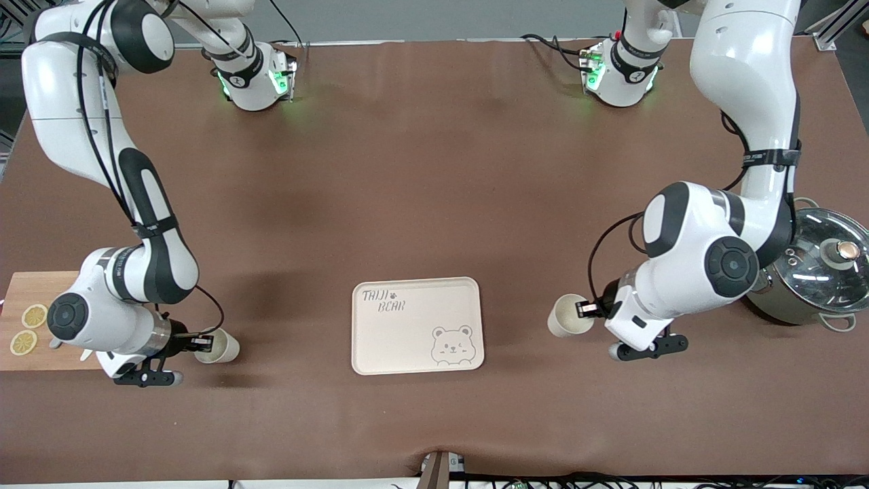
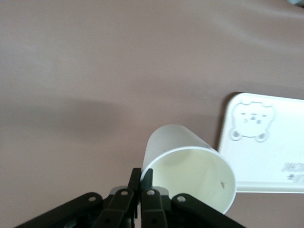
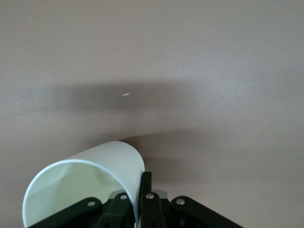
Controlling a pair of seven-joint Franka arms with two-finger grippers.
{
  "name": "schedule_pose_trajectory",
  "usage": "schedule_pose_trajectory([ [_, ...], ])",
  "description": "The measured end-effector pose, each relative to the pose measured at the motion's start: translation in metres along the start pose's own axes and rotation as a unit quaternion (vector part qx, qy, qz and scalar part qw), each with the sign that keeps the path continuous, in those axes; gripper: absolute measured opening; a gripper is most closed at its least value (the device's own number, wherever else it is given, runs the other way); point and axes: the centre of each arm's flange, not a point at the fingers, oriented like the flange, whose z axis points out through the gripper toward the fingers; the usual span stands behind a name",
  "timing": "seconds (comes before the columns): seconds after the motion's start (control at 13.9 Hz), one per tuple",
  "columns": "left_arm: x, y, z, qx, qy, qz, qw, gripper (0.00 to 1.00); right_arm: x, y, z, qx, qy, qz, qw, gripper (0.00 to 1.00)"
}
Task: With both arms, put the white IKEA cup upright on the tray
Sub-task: 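Carry both cups toward the bear tray with both grippers, then lower both cups upright onto the tray and open both grippers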
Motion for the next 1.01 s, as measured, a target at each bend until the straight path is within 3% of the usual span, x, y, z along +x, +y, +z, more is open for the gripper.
schedule_pose_trajectory([
  [0.29,-0.02,0.044,0.008,-0.029,-0.002,-0.045,0.999,0.04,-0.002,-0.074,-0.035,-0.004,-0.031,0.066,0.997,0.03],
  [0.72,-0.065,0.118,0.065,-0.035,-0.012,-0.083,0.996,0.04,-0.043,-0.227,-0.027,-0.015,-0.035,0.147,0.988,0.03],
  [1.01,-0.08,0.134,0.108,-0.025,-0.025,-0.08,0.996,0.04,-0.055,-0.265,-0.023,-0.01,-0.023,0.169,0.985,0.03],
])
